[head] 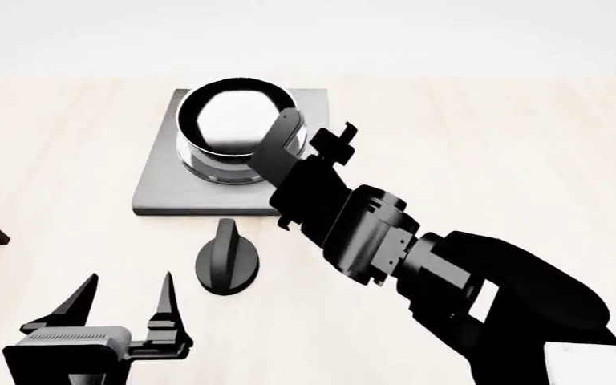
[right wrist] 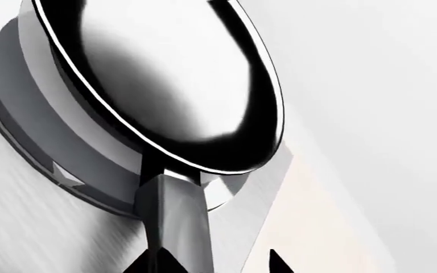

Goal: Turn on the stove and put the frying pan on it.

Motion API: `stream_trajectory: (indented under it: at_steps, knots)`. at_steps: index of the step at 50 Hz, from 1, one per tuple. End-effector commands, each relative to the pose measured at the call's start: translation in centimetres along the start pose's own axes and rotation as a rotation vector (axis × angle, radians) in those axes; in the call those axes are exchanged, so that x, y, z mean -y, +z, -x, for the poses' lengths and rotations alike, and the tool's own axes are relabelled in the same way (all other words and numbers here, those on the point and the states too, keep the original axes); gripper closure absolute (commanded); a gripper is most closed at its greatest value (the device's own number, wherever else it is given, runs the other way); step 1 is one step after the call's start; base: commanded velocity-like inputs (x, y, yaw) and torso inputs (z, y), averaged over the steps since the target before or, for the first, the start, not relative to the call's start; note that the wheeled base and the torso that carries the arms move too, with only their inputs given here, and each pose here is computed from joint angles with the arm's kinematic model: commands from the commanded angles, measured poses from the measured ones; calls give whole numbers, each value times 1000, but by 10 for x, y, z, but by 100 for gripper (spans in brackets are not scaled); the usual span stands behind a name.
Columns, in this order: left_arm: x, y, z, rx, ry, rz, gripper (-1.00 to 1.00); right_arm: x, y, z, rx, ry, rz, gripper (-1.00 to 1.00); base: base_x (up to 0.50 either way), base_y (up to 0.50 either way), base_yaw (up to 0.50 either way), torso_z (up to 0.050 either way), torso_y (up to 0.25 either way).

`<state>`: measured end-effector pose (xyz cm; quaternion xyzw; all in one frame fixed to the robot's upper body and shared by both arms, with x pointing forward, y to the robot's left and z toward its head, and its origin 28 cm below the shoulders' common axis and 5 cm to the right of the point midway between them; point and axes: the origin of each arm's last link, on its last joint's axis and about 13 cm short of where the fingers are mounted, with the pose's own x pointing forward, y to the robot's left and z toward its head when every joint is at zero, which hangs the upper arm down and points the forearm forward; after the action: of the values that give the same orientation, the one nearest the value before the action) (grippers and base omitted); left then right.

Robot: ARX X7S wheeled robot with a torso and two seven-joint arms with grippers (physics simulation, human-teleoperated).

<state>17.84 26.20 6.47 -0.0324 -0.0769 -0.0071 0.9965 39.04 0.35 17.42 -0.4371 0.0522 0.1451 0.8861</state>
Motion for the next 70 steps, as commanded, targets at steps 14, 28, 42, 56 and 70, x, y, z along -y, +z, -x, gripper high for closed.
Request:
stream_trajectory:
  at_steps: [14,28,42,56,70]
  knots:
    - [-1,1,0,2,3,2,-100,4,4,1,-44,153,-171,-100,0,0,0,0,0]
    - [0,0,0,-1,1,2,-100,20,14,14,3,219,-310,-100,0,0,0,0,0]
    - [1,3,0,3,5,-8,-100,60,18,67,249,22,-300,-100,0,0,0,0,0]
    - [1,22,-4,60,26,-28,-100,75,-22,141,471,-201,-472,-100,0,0,0,0,0]
    - [-4,63,-3,231,67,-30,-100,65,-73,222,594,-468,-716,-100,0,0,0,0,0]
